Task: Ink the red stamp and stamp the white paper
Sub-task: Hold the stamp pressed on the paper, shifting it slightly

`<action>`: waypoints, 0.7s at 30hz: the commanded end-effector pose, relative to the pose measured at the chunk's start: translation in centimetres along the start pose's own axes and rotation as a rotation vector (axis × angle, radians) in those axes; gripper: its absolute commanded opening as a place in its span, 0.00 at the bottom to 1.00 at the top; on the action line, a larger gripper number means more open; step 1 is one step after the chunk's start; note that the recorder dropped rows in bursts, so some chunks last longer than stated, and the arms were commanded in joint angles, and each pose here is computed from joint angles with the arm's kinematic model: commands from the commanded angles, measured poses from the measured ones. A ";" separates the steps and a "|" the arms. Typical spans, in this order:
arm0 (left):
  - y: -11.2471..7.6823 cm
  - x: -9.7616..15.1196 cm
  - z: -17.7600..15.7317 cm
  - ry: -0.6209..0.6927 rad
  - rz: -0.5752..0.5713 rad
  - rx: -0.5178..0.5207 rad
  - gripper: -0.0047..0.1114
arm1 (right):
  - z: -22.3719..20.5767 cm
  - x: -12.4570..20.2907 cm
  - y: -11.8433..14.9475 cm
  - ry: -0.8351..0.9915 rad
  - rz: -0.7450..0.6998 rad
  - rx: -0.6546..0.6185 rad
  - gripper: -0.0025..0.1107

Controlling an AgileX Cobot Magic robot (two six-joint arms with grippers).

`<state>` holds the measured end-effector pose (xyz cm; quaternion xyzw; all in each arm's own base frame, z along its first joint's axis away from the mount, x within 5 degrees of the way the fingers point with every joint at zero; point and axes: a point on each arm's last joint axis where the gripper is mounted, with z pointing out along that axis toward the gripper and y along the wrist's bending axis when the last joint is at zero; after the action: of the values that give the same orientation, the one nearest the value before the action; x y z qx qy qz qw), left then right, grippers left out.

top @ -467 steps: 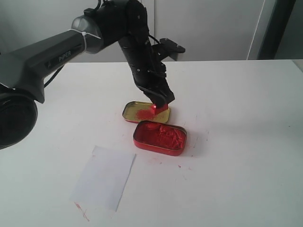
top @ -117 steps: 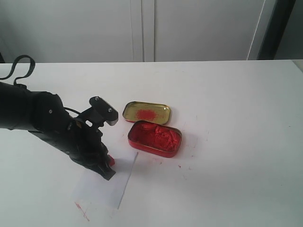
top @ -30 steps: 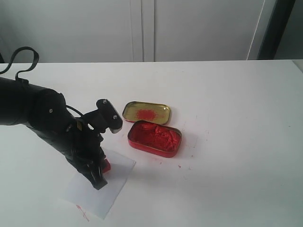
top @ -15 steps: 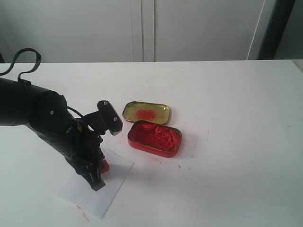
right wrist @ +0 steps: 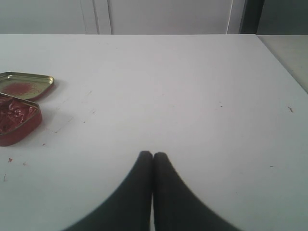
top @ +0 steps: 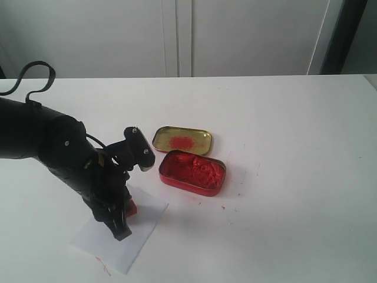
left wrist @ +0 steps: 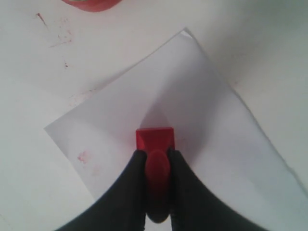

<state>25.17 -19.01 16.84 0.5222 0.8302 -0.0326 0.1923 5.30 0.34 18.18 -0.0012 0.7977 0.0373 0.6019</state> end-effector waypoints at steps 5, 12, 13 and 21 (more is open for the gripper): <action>0.6 0.4 -0.1 0.072 -0.035 -0.115 0.04 | 0.0 0.0 -0.1 -0.014 -0.002 0.008 0.02; 0.2 0.2 0.0 0.078 -0.033 -0.113 0.04 | 0.0 0.0 -0.1 -0.014 -0.002 0.008 0.02; -0.2 0.1 0.2 0.081 -0.019 -0.110 0.04 | 0.0 0.0 -0.1 -0.014 -0.002 0.008 0.02; -0.8 0.0 0.7 0.147 0.026 -0.204 0.04 | 0.0 0.0 -0.1 -0.014 -0.002 0.008 0.02</action>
<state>24.83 -19.66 16.28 0.5189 0.8307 0.0633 0.1916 5.30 0.34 18.18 -0.0012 0.7977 0.0373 0.6019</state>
